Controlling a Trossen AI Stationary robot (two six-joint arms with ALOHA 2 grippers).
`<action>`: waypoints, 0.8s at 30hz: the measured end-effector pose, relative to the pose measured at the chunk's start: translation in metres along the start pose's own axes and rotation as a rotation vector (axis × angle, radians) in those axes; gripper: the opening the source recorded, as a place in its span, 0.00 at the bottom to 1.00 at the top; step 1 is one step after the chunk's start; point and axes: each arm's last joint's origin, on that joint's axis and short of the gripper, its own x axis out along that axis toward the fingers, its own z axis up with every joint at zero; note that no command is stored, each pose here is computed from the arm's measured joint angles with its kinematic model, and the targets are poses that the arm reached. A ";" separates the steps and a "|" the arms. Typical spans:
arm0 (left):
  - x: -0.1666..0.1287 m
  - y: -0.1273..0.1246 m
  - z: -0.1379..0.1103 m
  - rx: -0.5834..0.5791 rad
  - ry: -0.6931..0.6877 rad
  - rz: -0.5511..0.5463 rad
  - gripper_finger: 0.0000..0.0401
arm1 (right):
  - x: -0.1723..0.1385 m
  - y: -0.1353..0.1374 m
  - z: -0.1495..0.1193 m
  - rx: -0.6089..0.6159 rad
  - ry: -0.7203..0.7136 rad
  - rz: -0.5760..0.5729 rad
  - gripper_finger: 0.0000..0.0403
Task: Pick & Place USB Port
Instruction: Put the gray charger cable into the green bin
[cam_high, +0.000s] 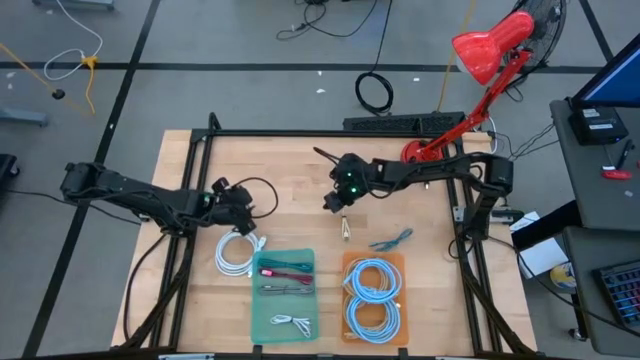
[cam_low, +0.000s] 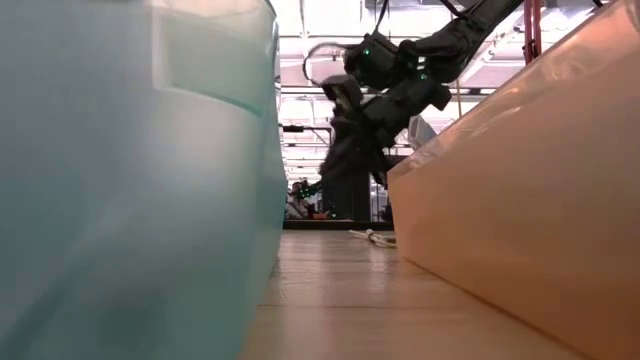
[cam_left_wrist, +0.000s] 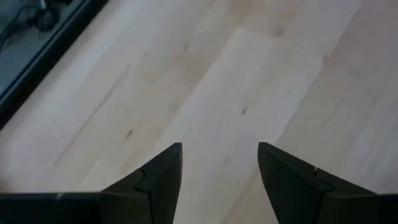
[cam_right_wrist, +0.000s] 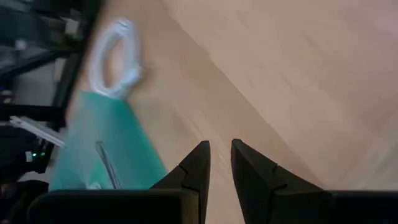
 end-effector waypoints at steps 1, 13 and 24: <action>0.000 -0.001 0.002 0.001 -0.015 -0.009 0.53 | -0.002 -0.002 -0.002 0.043 0.030 -0.013 0.15; 0.001 -0.003 0.009 0.063 -0.067 -0.034 0.53 | -0.011 -0.012 -0.031 0.227 0.241 -0.245 0.15; 0.000 -0.003 0.008 0.062 -0.064 -0.043 0.53 | -0.011 -0.009 0.001 0.014 -0.113 -0.240 0.15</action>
